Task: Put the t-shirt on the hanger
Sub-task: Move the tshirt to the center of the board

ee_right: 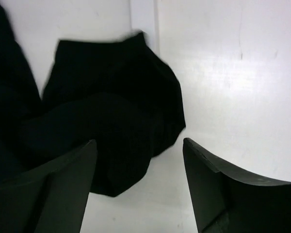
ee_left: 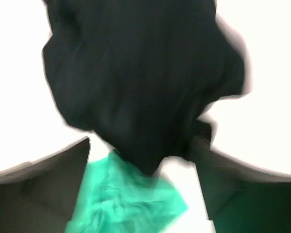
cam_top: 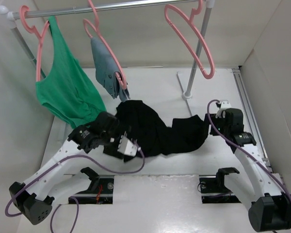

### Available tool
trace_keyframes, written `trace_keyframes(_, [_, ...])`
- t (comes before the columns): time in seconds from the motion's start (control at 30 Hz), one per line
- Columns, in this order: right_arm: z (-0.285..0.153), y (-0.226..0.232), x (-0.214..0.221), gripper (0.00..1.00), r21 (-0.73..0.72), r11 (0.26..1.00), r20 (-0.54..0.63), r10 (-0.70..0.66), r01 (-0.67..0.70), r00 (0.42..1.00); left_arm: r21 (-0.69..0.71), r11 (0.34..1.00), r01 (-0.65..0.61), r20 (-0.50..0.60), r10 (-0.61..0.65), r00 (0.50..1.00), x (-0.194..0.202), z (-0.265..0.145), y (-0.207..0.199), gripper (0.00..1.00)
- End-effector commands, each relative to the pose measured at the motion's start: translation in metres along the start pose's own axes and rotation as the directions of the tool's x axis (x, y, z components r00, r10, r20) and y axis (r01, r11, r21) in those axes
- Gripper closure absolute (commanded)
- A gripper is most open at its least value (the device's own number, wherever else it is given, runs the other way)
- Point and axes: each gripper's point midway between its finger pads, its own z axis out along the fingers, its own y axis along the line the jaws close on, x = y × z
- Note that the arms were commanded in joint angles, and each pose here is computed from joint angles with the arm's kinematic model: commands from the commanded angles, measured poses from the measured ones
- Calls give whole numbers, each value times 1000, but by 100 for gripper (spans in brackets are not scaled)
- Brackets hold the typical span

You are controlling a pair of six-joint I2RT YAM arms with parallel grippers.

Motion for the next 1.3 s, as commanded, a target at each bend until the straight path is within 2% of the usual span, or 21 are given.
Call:
trace_keyframes(0.0, [-9,-7,10,22,47,998,9,51,-51,999,345,931,-116,-25,132,991,34,1,-104,9])
trace_keyframes(0.07, [-10,-7,13,21,47,997,11,60,-60,998,353,922,-160,-41,186,982,44,3,-112,2])
trace_keyframes(0.17, [-7,-6,13,21,37,998,-8,42,-41,999,258,950,-176,-31,190,981,39,8,-95,1])
trace_keyframes(0.27, [-2,-1,8,22,-7,1000,-16,4,-4,1000,84,996,-21,-14,22,1000,25,15,-62,4])
trace_keyframes(0.3, [1,4,6,25,-34,999,-11,3,-3,1000,-28,999,17,15,-16,1000,18,20,-36,4])
trace_keyframes(0.33, [2,11,0,27,-66,997,6,-28,29,1000,-51,992,116,18,-116,993,19,26,-32,5])
trace_keyframes(0.4, [9,20,1,28,-107,993,-5,-55,54,998,-112,980,165,78,-157,984,8,33,-13,6])
trace_keyframes(0.5, [19,34,1,28,-142,985,-27,-99,94,995,-111,939,325,124,-311,942,3,50,-3,6])
trace_keyframes(0.67, [42,33,17,27,-146,984,-119,-123,105,985,32,913,407,52,-409,911,9,91,-15,6])
trace_keyframes(0.73, [49,33,30,35,-158,984,-166,-109,83,980,91,929,360,26,-364,931,7,100,-31,1])
trace_keyframes(0.77, [50,36,31,52,-179,981,-161,-110,80,981,110,936,335,-3,-337,942,12,105,-41,1])
trace_keyframes(0.83, [54,28,41,70,-164,985,-175,-79,50,981,173,949,264,-60,-258,964,23,117,-78,1])
trace_keyframes(0.87, [55,27,44,85,-166,985,-178,-71,41,982,171,961,219,-79,-208,975,31,121,-84,1])
trace_keyframes(0.93, [54,15,41,99,-139,990,-163,-38,16,986,218,958,185,-120,-162,979,46,126,-110,2])
trace_keyframes(0.97, [54,11,40,100,-138,990,-159,-34,12,987,211,960,183,-115,-161,980,45,125,-109,11])
trace_keyframes(1.0, [53,7,39,100,-133,991,-156,-20,-1,987,221,959,177,-120,-153,981,46,124,-111,23])
trace_keyframes(1.03, [51,-4,34,100,-101,995,-139,8,-22,990,239,961,141,-120,-115,986,48,123,-113,53])
trace_keyframes(1.1, [48,-16,16,100,-69,997,-92,29,-35,995,271,956,115,-141,-79,987,52,118,-118,97])
trace_keyframes(1.2, [42,-35,-15,100,8,998,-17,55,-55,998,336,942,9,-132,37,991,58,107,-128,100])
trace_keyframes(1.23, [41,-37,-23,100,19,999,0,51,-51,999,403,915,-13,-109,62,992,58,98,-143,100])
trace_keyframes(1.27, [43,-37,-30,100,19,998,15,60,-60,998,382,922,-62,-72,97,993,54,93,-140,100])
